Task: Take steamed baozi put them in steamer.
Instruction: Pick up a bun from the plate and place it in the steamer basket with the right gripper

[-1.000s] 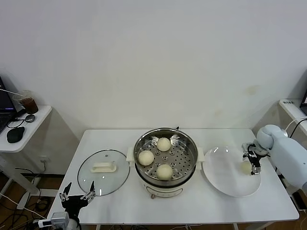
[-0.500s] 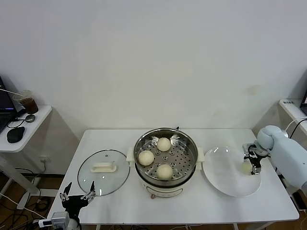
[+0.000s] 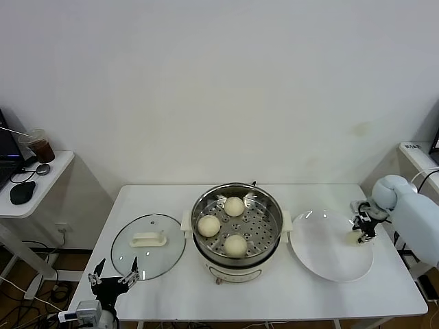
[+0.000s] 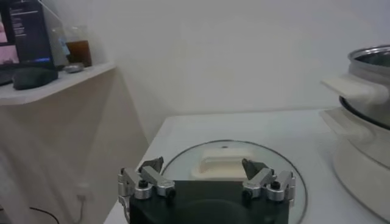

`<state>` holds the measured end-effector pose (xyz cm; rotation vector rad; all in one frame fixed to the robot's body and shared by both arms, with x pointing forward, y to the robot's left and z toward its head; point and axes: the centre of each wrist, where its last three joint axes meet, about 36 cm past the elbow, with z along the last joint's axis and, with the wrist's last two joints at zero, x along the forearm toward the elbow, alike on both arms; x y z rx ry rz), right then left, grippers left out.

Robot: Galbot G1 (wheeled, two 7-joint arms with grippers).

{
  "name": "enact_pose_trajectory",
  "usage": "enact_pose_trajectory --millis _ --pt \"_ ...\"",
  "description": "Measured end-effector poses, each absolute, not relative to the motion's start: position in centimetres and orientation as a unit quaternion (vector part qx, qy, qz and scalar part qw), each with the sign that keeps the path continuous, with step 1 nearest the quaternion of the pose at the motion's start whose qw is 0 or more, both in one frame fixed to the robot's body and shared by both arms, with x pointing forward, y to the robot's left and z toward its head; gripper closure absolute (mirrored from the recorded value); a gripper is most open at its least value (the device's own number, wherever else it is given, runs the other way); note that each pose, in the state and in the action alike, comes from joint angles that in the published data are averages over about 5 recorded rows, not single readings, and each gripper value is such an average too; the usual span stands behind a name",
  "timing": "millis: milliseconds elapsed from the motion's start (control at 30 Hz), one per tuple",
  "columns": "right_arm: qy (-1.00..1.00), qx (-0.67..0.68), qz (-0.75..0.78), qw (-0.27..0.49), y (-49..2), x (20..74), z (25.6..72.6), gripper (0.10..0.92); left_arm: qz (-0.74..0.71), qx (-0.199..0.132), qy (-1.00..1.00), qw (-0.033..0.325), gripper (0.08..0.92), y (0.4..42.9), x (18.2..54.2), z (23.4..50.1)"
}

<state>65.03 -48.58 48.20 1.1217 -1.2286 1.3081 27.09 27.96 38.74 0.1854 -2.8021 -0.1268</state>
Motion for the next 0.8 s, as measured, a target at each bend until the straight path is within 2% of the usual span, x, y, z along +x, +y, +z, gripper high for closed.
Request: enact_pose_trajectory --millis 300,600,800 --pt "-0.539 0.465 0.536 0.453 -45.6 66.4 55.3 0.623 -0.055 0.07 -0.985 0.148 0.177 27.9 27.6 39.2" --pt "-0.562 0.501 0.544 0.37 -35.1 67.6 66.0 0.615 -0.065 0.072 -0.987 0.13 0.177 27.6 28.0 39.9" --pt "-0.557 0.536 0.54 0.334 -27.5 66.3 70.2 0.612 -0.07 0.069 -0.988 0.123 0.177 27.5 28.0 40.4"
